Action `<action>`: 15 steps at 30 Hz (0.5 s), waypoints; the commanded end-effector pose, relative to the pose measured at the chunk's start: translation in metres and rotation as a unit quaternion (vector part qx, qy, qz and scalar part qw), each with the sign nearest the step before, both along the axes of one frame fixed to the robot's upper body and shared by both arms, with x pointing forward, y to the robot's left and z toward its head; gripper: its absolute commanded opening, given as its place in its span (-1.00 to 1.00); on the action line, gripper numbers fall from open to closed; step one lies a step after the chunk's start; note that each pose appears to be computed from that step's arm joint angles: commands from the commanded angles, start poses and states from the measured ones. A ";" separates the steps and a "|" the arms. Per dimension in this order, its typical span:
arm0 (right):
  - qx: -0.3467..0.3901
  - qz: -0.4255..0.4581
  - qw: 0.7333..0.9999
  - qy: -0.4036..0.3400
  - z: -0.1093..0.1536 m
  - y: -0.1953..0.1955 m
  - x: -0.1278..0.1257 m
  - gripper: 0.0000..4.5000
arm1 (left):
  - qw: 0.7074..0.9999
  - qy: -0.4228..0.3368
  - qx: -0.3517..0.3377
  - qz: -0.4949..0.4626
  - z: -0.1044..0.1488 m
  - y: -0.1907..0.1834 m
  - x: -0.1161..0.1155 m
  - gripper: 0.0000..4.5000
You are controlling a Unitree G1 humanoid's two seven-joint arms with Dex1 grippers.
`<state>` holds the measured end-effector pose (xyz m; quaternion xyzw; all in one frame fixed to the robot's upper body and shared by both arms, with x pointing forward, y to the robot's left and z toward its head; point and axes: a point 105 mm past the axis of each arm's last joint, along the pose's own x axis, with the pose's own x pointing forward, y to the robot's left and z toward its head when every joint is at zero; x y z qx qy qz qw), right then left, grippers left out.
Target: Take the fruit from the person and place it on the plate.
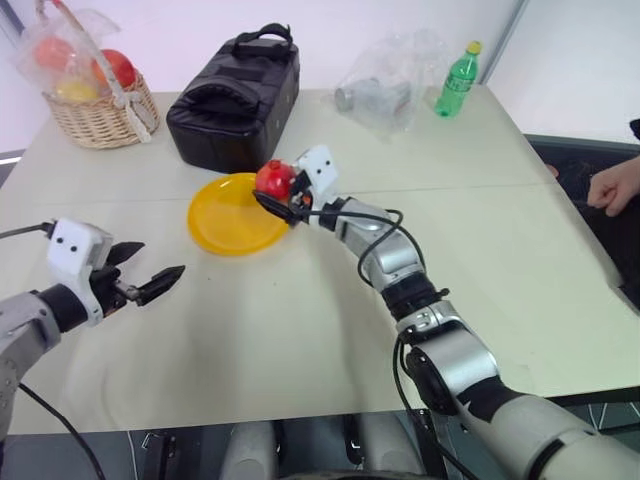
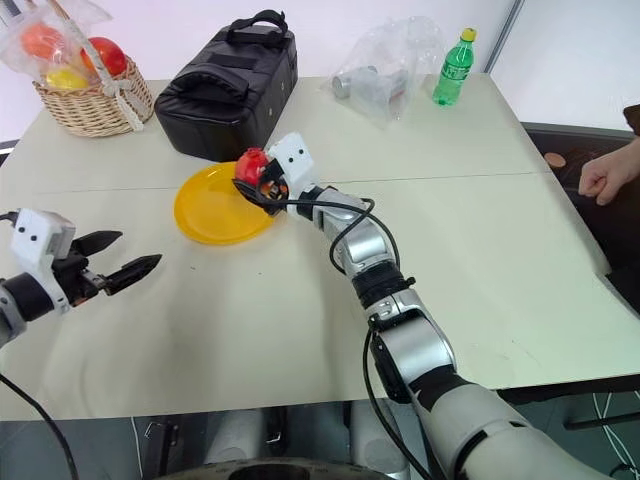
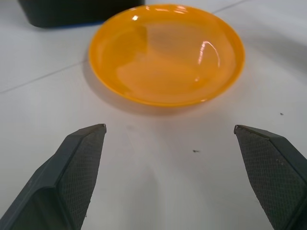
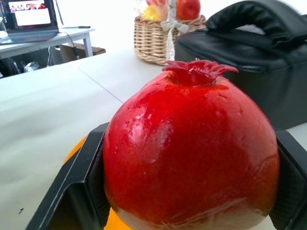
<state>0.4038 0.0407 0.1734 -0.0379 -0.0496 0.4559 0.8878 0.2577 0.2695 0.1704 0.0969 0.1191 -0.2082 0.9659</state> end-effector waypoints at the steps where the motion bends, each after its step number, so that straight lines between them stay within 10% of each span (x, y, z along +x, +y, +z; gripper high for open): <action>1: -0.010 0.007 1.000 -0.007 0.000 0.011 0.002 0.44 | 0.999 -0.032 0.013 0.004 0.014 0.000 -0.003 1.00; 6: 0.006 0.012 1.000 0.024 -0.006 0.015 0.004 0.44 | 0.999 -0.033 0.011 0.005 0.014 -0.001 -0.004 1.00; 9: 0.015 0.018 0.999 0.026 -0.004 0.017 0.004 0.99 | 0.999 -0.035 0.010 0.003 0.015 -0.002 -0.003 1.00; 15: 0.027 0.017 0.999 0.009 0.008 0.014 0.005 0.99 | 0.999 -0.040 0.006 0.000 0.019 -0.003 0.002 1.00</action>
